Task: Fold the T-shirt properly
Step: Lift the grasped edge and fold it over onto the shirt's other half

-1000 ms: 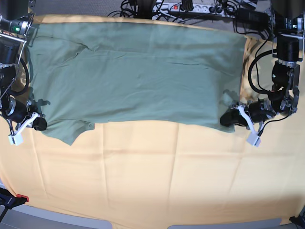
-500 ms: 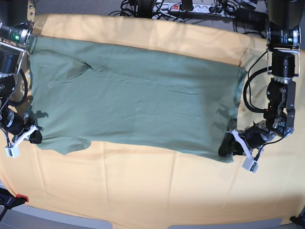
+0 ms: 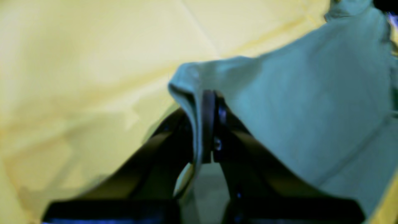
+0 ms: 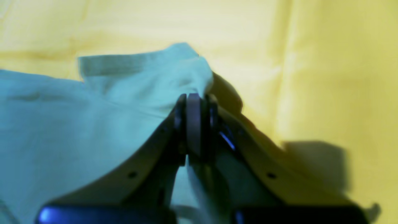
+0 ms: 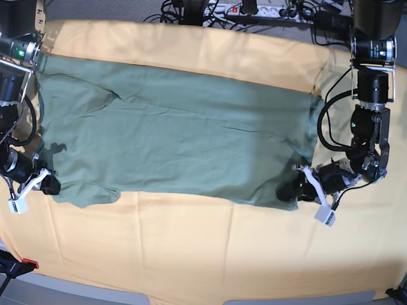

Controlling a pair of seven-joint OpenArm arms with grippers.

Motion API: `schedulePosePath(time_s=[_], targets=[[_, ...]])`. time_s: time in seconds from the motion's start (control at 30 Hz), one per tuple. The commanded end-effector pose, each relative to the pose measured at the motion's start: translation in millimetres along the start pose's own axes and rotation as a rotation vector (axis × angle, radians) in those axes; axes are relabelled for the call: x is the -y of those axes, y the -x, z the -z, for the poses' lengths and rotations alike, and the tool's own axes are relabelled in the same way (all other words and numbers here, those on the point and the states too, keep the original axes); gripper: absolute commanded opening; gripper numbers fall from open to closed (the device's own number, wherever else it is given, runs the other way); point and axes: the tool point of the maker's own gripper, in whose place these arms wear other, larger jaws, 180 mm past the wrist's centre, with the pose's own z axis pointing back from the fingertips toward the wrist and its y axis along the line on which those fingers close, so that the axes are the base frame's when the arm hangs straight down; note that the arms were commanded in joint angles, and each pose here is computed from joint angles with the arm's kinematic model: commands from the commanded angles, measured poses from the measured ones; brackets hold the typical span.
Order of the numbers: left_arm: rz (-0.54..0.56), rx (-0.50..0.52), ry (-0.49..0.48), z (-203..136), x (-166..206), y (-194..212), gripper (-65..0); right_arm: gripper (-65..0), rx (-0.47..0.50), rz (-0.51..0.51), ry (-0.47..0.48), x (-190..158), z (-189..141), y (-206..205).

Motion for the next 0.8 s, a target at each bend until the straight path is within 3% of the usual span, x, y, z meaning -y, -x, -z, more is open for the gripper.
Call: schedulePosePath(time_s=[0.0,0.2,0.57,0.77], targets=[[0.017,0.058,0.012,-6.4,0.8,-22.3,-65.0,-65.0,0.037,-0.020,0.001,2.5,-8.5,-19.5],[-0.023,0.043,0.056,-7.8,10.4,-12.8,-65.0,-65.0,0.005,-0.006,-0.014,-0.1,-12.7,1.3],[-0.030,-0.025,0.119,-27.7,22.4,-7.7,-65.0,-65.0,-0.058,-0.172,-0.014,-24.2,-37.5,28.7],[-0.076,-0.066,0.135,-46.0,20.4,8.0,-65.0,-65.0,-0.087,-0.197,0.006,-18.5,-45.8,35.8]])
